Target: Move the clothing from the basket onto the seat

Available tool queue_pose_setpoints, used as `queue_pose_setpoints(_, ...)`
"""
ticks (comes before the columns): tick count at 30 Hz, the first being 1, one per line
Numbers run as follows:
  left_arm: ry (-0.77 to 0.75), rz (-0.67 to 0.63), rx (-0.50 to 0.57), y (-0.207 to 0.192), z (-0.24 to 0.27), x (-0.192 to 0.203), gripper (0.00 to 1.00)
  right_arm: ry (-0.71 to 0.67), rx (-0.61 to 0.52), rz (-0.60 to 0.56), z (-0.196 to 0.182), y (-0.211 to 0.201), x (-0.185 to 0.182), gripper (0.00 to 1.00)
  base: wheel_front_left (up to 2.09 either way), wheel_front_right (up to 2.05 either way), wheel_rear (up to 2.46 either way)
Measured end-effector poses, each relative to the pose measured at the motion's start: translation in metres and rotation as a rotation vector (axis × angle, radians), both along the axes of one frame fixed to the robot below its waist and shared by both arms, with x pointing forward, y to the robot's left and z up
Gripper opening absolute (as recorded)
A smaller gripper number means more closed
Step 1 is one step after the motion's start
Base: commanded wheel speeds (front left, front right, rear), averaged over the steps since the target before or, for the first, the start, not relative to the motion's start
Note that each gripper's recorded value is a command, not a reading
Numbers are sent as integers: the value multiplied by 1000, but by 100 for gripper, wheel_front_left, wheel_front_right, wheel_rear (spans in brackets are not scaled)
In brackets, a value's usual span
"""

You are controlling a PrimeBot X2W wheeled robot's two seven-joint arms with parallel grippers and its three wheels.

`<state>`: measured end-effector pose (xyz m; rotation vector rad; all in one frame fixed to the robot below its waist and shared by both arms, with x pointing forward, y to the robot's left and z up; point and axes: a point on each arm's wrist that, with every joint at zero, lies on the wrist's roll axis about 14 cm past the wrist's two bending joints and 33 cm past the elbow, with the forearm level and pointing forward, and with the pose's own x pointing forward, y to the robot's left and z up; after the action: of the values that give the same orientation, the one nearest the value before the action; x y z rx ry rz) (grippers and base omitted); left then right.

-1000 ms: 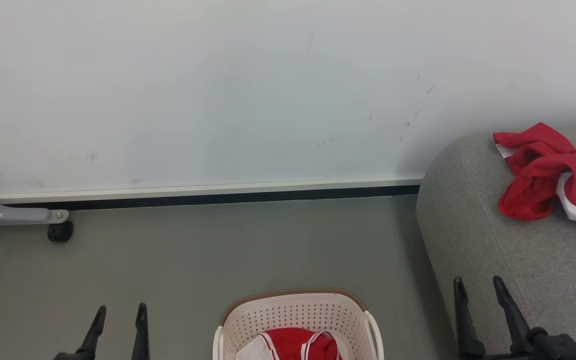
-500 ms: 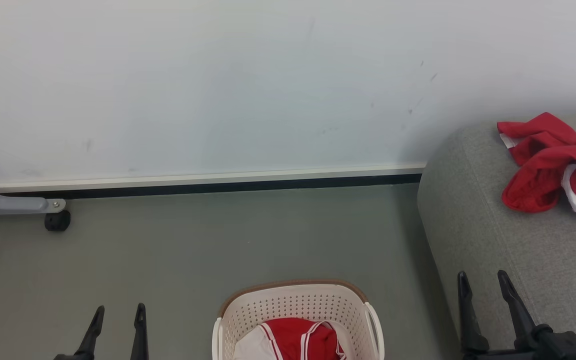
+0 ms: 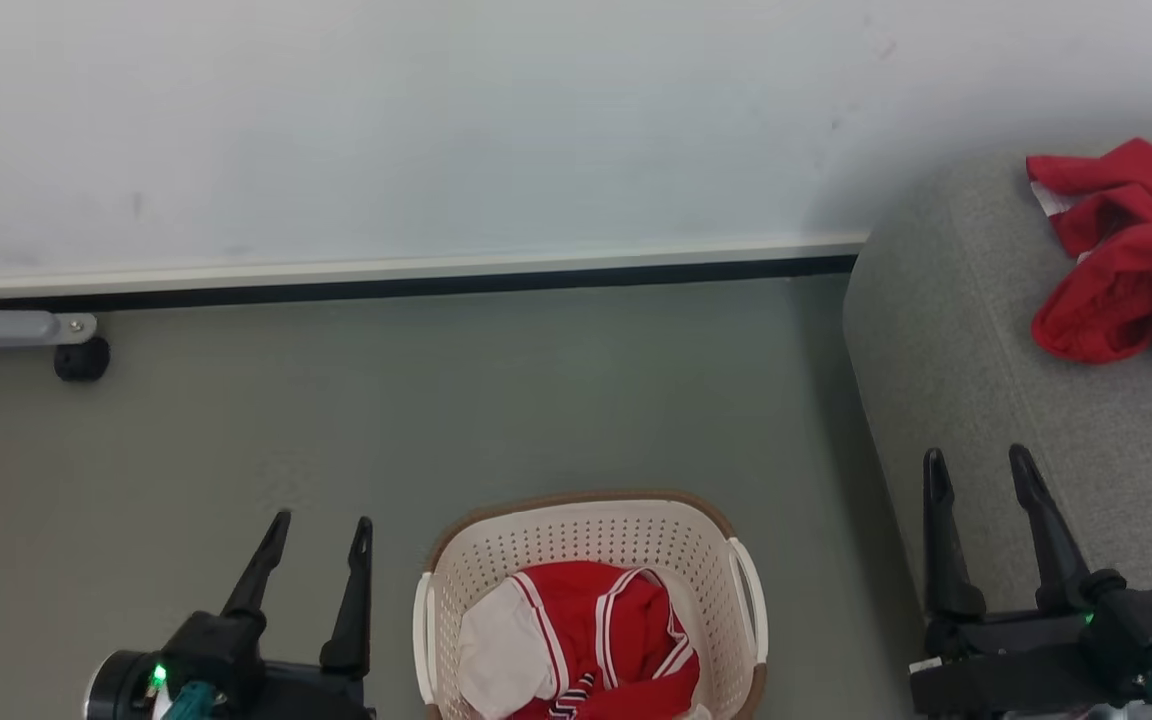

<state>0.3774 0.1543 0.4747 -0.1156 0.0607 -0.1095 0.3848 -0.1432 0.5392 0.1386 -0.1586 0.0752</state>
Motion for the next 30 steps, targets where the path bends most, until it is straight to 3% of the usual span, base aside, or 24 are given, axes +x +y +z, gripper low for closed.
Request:
queue_pose_setpoints(15,236,-290,60,-74,-78,40,100,-36,-5,-49,3,-16,68,100,0,0,0)
queue_pose_setpoints(30,532,-554,132,-125,-184,36,100,-36,-37,-102,-18,-38,126,100,0,0,0)
